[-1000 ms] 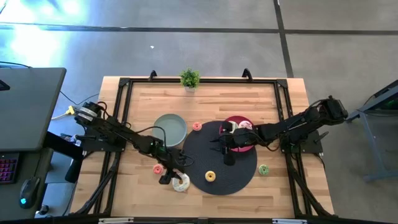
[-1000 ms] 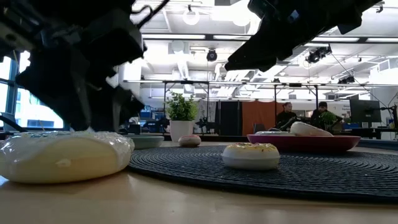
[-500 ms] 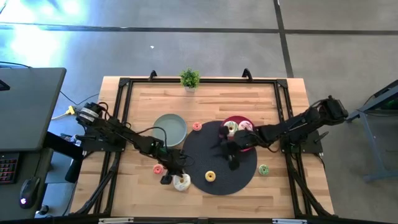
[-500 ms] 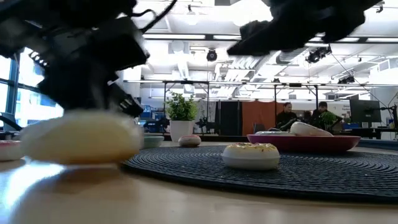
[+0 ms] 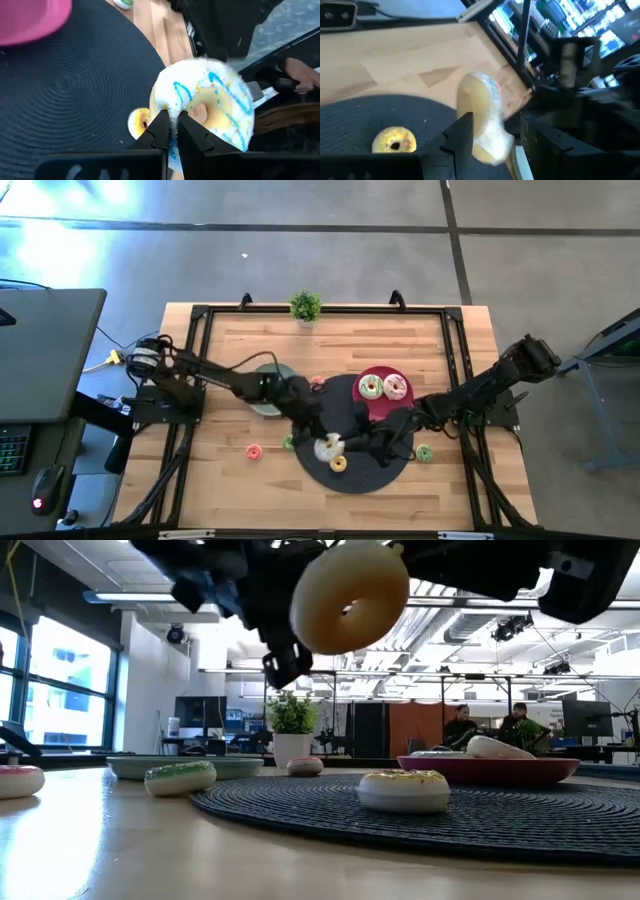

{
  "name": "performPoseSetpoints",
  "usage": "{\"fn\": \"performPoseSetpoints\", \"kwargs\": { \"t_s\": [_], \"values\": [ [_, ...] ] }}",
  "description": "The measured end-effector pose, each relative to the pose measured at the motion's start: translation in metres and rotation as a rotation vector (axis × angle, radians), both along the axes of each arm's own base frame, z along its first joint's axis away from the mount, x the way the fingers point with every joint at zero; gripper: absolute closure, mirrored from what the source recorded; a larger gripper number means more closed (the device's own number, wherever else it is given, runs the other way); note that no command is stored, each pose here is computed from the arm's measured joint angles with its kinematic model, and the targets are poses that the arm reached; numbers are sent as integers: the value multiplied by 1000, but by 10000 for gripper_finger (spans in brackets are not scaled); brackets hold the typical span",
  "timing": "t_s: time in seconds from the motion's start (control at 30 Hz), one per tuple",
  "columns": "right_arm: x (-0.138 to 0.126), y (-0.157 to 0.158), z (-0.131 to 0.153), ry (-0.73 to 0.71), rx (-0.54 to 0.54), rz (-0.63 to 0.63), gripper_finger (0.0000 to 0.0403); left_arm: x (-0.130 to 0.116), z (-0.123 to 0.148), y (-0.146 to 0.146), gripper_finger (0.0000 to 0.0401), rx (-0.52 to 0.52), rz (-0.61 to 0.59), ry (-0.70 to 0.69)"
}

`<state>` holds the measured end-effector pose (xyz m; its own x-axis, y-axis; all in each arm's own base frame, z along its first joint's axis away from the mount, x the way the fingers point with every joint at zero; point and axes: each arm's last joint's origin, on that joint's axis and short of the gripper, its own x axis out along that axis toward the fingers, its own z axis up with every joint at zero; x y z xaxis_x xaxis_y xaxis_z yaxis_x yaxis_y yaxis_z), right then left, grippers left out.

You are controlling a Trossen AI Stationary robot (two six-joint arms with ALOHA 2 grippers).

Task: Pick & Place donuts
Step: Put the large white donut on the red plate

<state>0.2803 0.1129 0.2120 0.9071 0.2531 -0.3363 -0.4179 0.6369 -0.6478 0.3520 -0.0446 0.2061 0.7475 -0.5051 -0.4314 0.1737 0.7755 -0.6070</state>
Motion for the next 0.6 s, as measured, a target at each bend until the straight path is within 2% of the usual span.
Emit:
{"fn": "performPoseSetpoints", "kwargs": {
  "t_s": [0.13,0.27,0.6],
  "values": [
    [0,-2,-2,11,-22,-50,253,2,4,14,389,-26,-6,8],
    [0,-4,-2,-1,-81,-90,253,2,4,15,389,-37,-6,17],
    [-6,6,-6,27,-130,-52,254,0,0,14,389,-33,-5,68]
  ]
}}
